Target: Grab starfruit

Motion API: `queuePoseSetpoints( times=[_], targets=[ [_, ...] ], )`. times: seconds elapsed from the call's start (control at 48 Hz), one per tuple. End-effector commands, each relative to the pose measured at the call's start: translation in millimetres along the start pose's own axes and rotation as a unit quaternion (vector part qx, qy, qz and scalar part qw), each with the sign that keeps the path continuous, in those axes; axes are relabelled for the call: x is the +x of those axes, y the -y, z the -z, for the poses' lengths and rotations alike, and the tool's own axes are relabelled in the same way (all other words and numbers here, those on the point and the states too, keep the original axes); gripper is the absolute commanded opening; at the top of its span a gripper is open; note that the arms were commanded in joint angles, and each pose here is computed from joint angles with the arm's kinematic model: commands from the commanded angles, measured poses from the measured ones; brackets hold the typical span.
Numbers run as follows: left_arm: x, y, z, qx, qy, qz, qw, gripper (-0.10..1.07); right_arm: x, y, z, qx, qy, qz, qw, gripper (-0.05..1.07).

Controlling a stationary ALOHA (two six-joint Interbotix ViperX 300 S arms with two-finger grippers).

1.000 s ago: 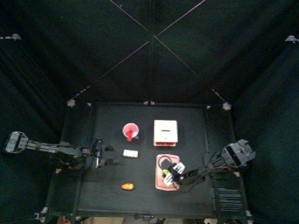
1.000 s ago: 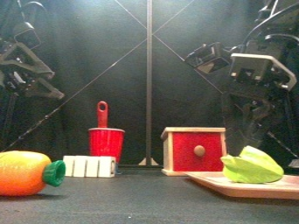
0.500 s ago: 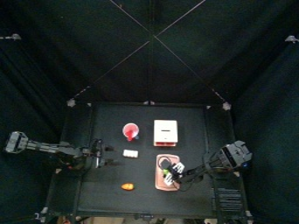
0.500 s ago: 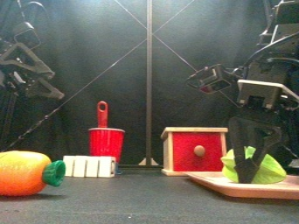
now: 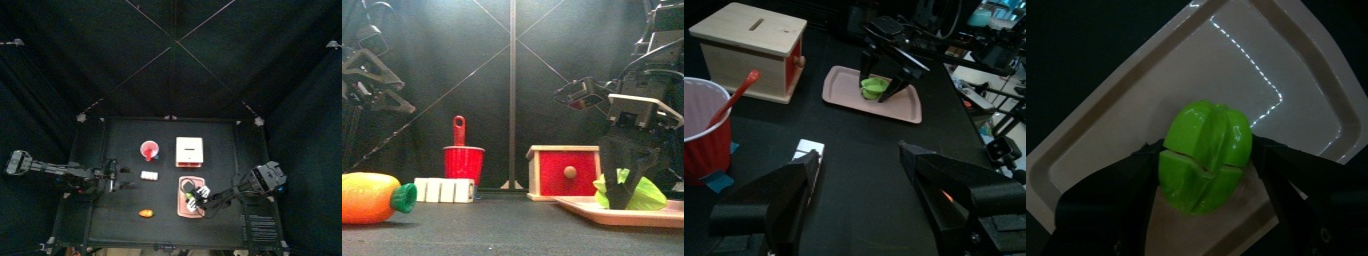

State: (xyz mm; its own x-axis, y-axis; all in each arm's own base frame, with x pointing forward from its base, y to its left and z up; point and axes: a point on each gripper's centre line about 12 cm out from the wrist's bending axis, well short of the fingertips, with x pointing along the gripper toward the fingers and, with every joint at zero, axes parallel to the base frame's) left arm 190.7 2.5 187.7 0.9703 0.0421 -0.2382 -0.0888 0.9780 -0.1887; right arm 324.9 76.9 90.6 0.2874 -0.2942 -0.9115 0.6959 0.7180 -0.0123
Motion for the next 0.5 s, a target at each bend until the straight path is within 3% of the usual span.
queuePoseSetpoints(
  times=[0.0, 0.312, 0.479],
  targets=[
    [1.2, 0.7, -4.9, -0.001, 0.008, 0.000, 1.0000, 0.97, 6.0, 3.1, 0.5, 0.003, -0.006, 0.010, 0.9999, 0.97],
    [1.2, 0.7, -4.9, -0.001, 0.008, 0.000, 1.0000, 0.97, 1.2, -1.2, -4.0, 0.007, -0.001, 0.001, 1.0000, 0.96],
    [1.2, 0.7, -4.9, 0.001, 0.008, 0.000, 1.0000, 0.97, -3.0, -4.8, -5.2, 0.008, 0.002, -0.007, 0.9999, 0.90]
  ],
)
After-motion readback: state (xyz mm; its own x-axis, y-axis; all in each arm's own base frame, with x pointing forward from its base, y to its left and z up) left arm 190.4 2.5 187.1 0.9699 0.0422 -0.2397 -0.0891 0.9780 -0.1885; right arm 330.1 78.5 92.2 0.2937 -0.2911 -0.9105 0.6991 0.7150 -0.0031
